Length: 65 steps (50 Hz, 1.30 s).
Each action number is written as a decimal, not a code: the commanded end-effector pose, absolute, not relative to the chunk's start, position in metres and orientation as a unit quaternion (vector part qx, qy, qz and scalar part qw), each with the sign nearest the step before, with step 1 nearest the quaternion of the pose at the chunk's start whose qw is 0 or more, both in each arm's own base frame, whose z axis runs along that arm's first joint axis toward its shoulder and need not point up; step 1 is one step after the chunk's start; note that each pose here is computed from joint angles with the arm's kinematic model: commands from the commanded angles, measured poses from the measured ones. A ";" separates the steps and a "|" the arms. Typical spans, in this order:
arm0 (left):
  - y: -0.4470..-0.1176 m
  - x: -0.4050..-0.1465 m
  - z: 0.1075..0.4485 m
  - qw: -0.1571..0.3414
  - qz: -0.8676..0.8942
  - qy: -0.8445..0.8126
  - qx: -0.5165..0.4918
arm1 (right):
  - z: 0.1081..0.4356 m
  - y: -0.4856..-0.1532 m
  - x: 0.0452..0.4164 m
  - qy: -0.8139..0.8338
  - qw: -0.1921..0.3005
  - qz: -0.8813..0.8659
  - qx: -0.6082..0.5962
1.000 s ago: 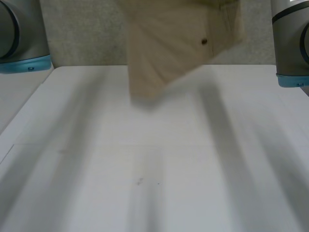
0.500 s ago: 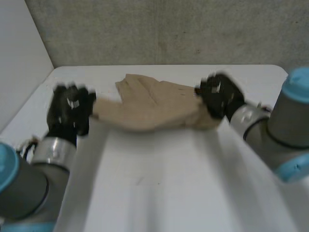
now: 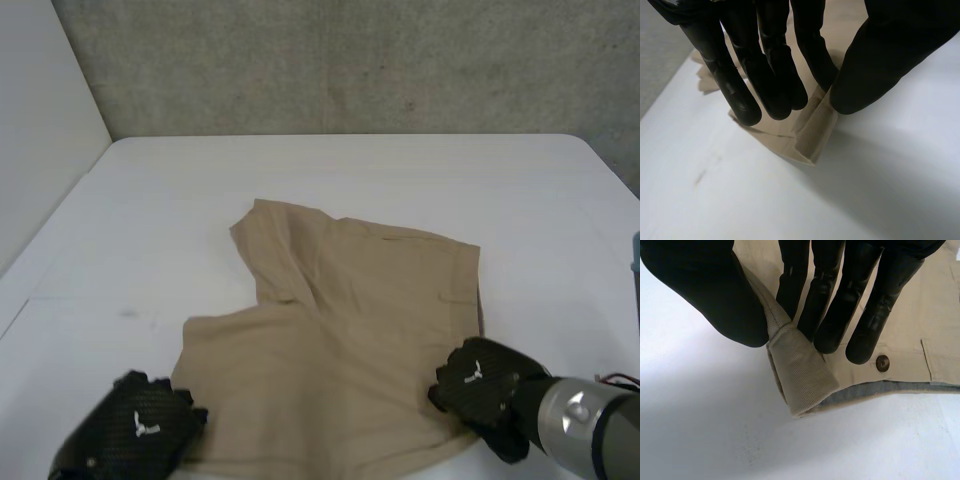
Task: Fold the shorts.
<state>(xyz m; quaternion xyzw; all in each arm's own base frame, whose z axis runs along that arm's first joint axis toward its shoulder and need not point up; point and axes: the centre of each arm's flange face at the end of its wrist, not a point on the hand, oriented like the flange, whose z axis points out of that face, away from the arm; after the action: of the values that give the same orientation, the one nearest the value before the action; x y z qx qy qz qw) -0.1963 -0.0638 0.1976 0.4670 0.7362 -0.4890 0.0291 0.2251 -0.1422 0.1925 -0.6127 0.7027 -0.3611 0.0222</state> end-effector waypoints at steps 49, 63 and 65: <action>-0.364 -0.330 0.117 0.021 -0.670 0.566 0.479 | 0.164 -0.159 0.230 0.685 0.023 -0.454 -0.569; -0.328 -0.294 0.127 0.136 -0.611 0.624 0.468 | 0.162 -0.157 0.229 0.689 0.024 -0.450 -0.568; -0.322 -0.286 0.128 0.159 -0.600 0.632 0.463 | 0.162 -0.157 0.229 0.691 0.026 -0.451 -0.565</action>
<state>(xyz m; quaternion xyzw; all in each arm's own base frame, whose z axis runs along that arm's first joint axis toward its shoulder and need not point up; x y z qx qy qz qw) -0.3059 -0.3400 0.1235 0.4671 0.6123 -0.6297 0.1021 0.2288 -0.1570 0.1619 -0.5695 0.6873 -0.4502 0.0237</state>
